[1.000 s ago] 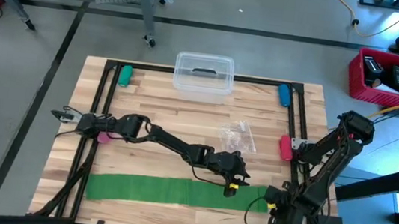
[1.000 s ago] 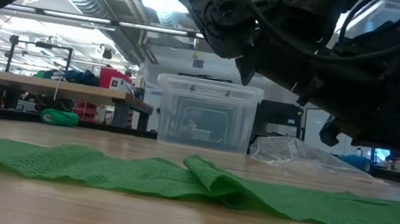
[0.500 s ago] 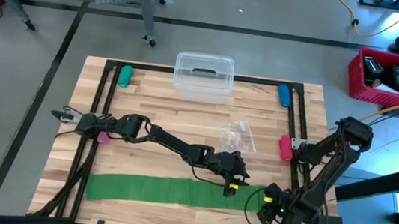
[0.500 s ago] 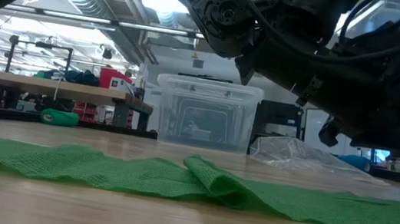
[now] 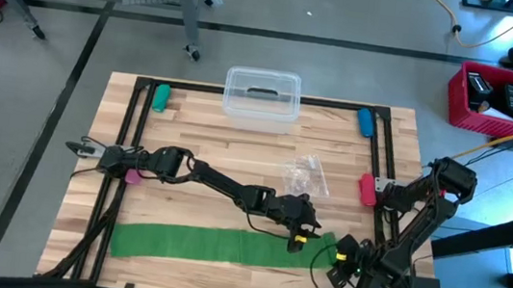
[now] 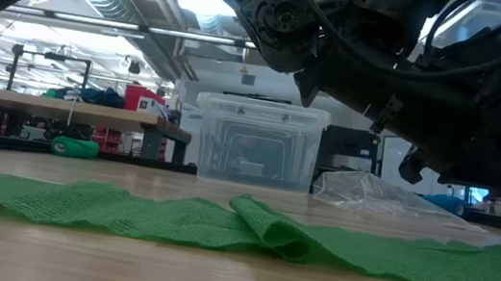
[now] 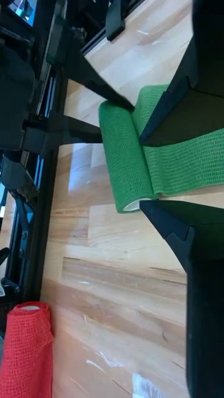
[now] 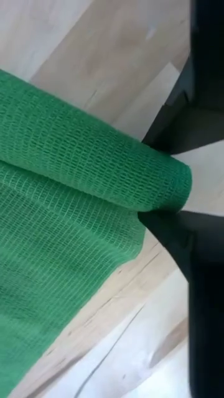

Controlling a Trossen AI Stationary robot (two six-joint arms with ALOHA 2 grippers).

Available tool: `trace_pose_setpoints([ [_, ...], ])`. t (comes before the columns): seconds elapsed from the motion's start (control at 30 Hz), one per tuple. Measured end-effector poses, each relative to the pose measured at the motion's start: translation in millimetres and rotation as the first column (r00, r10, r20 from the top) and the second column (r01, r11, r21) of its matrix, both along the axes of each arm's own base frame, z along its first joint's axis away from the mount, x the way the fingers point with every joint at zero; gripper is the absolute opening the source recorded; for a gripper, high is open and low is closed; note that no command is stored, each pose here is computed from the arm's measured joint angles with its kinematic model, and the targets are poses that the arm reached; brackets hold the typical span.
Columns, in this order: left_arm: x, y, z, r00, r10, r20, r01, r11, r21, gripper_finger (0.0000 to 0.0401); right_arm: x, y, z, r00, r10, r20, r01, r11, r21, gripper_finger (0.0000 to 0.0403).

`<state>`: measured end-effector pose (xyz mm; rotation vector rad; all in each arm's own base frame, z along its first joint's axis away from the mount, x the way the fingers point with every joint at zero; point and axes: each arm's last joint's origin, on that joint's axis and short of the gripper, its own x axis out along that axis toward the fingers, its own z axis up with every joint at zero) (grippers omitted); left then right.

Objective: Roll bandage
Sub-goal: Roll the green bandage

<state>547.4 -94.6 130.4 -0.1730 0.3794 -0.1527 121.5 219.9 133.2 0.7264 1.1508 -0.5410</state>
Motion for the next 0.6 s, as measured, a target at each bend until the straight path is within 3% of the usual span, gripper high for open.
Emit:
trace_pose_setpoints([
  [0.17, -5, 1, 14, 0.997, 0.019, -0.074, -0.022, 0.999, -0.036, 0.0141, 1, 0, 1, 0.996, 0.086, 0.014, -0.086, 0.995, -0.042, 0.0093],
  [0.3, -8, 1, 23, 0.995, 0.001, -0.104, -0.002, 1.0, -0.014, 0.0141, 4, 3, 9, 0.984, 0.177, 0.026, -0.173, 0.978, -0.117, 0.0091],
  [0.43, -9, 2, 18, 0.985, -0.102, -0.136, 0.09, 0.991, -0.094, 0.0141, 4, 1, 17, 0.973, 0.23, 0.011, -0.223, 0.953, -0.206, 0.0092],
  [0.6, -8, 3, 19, 0.987, -0.096, -0.128, 0.081, 0.989, -0.121, 0.0141, 5, 2, 18, 0.954, 0.3, -0.001, -0.292, 0.926, -0.238, 0.0093],
])
